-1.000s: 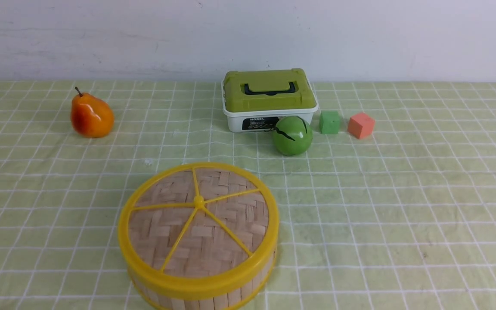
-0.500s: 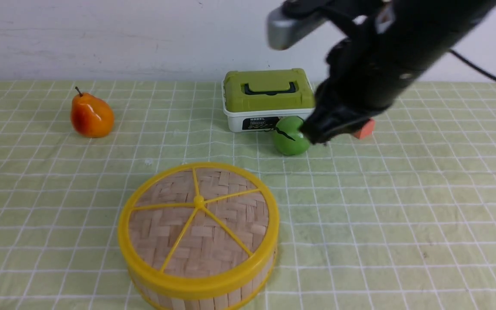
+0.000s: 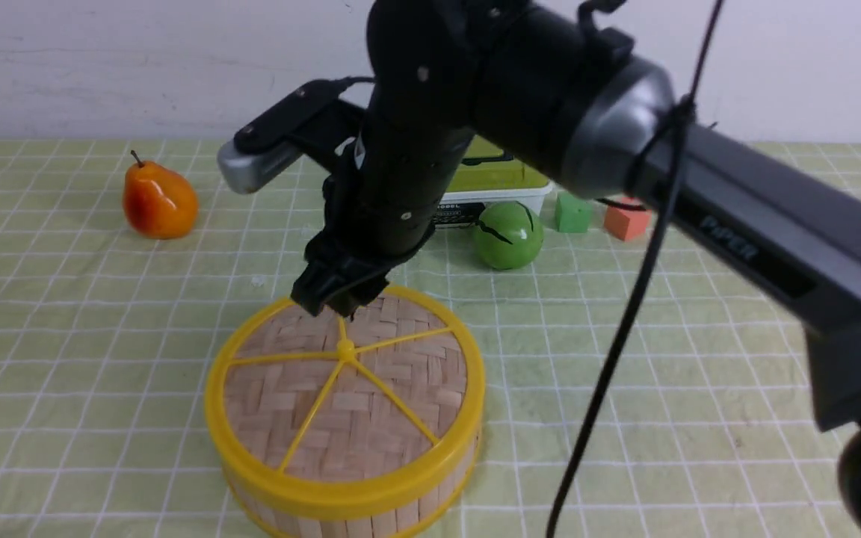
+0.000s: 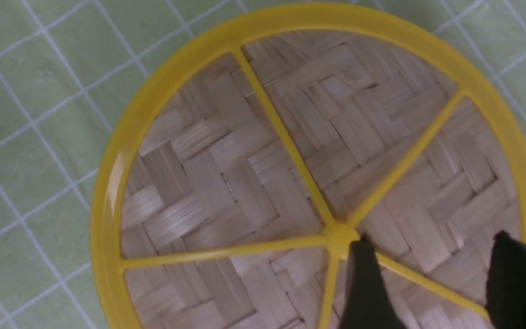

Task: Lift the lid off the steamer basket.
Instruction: Use the right arm to lift the lid of the steamer

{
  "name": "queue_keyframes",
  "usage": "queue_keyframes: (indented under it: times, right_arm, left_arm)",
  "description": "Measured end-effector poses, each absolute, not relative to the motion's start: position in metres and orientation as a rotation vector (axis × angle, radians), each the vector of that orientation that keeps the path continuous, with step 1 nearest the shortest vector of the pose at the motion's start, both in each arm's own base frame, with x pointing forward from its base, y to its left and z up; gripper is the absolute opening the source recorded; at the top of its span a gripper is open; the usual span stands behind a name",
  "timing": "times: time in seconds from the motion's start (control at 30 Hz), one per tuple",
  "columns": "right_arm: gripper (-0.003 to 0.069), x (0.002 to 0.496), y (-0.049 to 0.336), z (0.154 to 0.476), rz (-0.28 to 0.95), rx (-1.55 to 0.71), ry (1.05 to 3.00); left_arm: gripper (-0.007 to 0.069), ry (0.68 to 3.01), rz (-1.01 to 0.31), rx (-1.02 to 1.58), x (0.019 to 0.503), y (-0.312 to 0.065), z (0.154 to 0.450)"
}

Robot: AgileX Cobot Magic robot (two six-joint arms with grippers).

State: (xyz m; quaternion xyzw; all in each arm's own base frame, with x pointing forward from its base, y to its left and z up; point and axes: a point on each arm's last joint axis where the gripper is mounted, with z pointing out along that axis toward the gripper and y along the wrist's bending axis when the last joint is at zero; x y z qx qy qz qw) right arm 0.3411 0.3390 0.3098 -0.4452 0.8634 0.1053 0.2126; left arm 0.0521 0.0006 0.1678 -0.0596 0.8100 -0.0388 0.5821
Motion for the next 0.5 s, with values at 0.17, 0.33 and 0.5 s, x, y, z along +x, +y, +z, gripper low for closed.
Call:
queue_keyframes:
  times: [0.17,0.33,0.5]
  right_arm:
    - [0.0459,0.349,0.346,0.282,0.278,-1.214,2.472]
    - [0.0441,0.353,0.350,0.266,0.273,-1.208,2.512]
    - [0.0359,0.352,0.352,0.261,0.307,-1.207,2.526]
  left_arm:
    - [0.0239,1.892,-0.091,-0.139,0.052,0.001,0.168]
    - [0.0239,1.892,-0.091,-0.139,0.052,0.001,0.168]
    - [0.0239,1.892,-0.091,-0.139,0.052,0.001,0.168]
